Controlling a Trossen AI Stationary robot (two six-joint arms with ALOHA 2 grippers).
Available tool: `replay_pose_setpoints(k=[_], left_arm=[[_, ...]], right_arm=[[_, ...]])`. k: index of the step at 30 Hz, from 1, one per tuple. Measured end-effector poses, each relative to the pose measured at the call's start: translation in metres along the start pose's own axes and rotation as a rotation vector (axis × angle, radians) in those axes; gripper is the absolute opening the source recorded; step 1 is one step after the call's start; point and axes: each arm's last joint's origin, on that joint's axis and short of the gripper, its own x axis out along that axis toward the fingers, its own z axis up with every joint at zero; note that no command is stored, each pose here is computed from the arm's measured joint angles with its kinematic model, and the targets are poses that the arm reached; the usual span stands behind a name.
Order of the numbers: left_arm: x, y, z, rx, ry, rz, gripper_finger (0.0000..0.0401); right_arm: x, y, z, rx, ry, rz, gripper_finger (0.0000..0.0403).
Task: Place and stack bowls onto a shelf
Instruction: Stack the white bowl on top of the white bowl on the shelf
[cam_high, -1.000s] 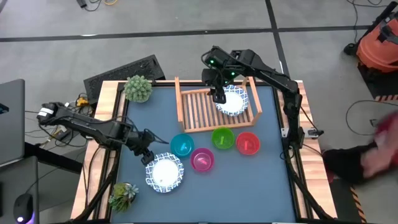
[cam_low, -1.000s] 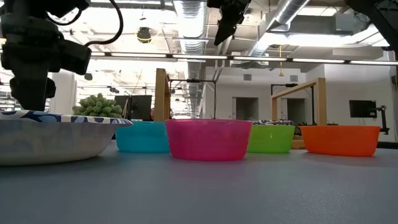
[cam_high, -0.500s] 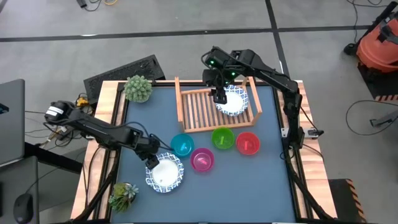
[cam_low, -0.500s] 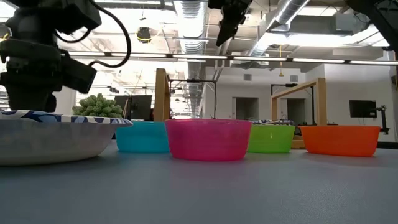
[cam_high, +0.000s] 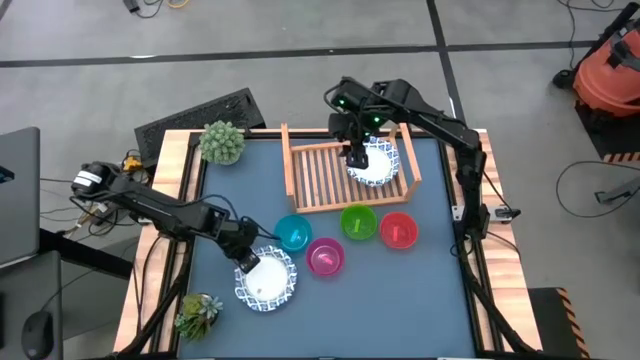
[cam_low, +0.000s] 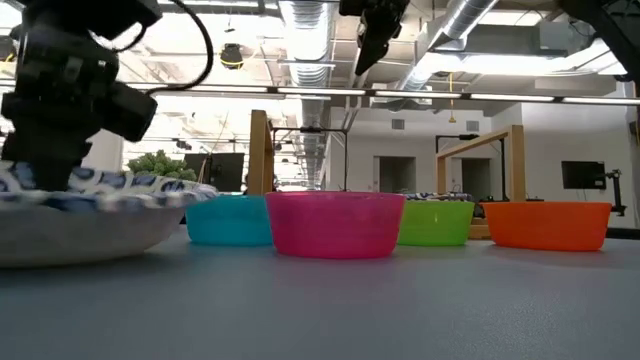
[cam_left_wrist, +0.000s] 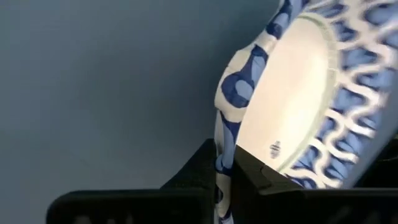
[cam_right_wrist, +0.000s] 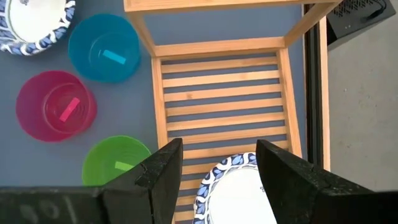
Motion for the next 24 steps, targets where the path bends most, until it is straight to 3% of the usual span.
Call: replay_pose_setpoints(k=[7, 15, 18, 24], left_arm=[[-0.034, -0.009, -0.002, -0.138, -0.1, -0.18, 0.0001], [-0.107, -0.032, 0.0, -0.186, -0.435, -0.367, 0.0], [-0.135, -0.039, 0.002, -0.167, -0.607, -0.359, 0.0], [-0.165, -0.046, 0.013, -0.117, -0.937, -0.178, 0.0]], right_arm=[[-0.013, 0.008, -0.002, 0.047, -0.014, 0.006, 0.0228], [-0.045, 0.025, -0.006, 0.148, -0.098, 0.019, 0.0228], [-0.059, 0.031, -0.006, 0.19, -0.157, 0.014, 0.0228], [-0.089, 0.044, 0.002, 0.238, -0.365, 0.006, 0.0228]])
